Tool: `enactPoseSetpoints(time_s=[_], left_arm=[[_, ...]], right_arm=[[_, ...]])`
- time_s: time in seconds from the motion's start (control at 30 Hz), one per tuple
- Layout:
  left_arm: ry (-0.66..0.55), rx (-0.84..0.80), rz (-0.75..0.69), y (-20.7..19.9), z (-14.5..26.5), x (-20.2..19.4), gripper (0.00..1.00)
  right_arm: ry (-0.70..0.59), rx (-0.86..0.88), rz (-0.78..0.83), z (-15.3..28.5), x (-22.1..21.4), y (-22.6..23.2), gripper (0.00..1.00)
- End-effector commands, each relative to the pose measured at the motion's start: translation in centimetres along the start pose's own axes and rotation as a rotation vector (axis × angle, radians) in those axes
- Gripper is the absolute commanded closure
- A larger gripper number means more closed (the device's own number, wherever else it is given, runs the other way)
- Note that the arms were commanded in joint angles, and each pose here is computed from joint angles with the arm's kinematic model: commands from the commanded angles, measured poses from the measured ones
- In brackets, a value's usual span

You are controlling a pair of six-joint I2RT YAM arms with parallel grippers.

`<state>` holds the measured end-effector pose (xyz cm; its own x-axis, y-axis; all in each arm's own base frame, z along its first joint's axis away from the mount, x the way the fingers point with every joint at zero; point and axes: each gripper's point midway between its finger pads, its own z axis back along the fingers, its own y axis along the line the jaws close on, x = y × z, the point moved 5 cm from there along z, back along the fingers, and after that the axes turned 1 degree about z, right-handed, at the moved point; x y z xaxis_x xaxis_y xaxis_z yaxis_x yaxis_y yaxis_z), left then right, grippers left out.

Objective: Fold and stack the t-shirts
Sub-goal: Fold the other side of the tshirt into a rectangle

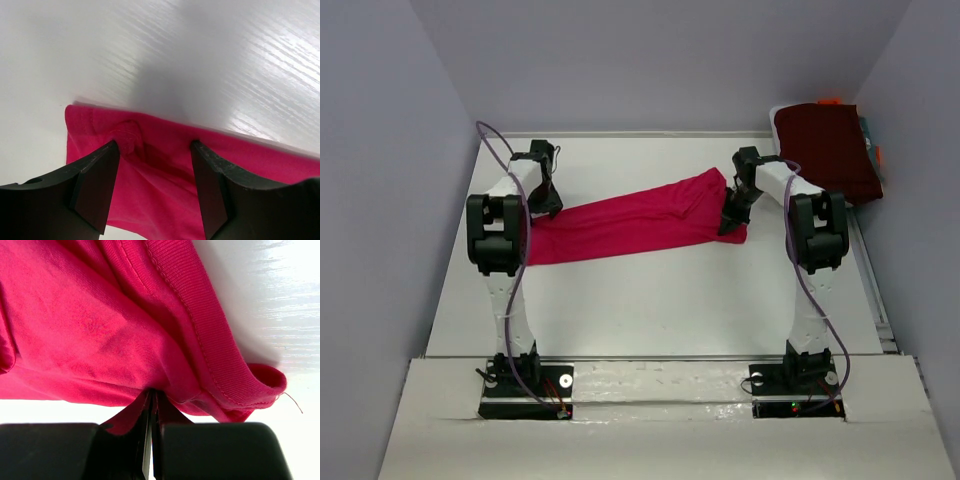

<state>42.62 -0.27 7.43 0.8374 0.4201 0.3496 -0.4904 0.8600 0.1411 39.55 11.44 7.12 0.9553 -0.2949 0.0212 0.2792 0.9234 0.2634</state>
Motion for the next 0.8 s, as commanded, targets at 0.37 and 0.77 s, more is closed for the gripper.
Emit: enactPoseSetpoints(time_s=[0.37,0.77], left_arm=[[-0.033,0.029,0.144,6.4,2.1,0.7,0.29],[-0.251,-0.09,0.06,2.5,11.3,3.1,0.3]], right_arm=[[0.001,-0.073,0.016,-2.5,0.2,-1.1,0.92],[-0.033,-0.063,0.022,-1.8,0.7,-0.8,0.92]])
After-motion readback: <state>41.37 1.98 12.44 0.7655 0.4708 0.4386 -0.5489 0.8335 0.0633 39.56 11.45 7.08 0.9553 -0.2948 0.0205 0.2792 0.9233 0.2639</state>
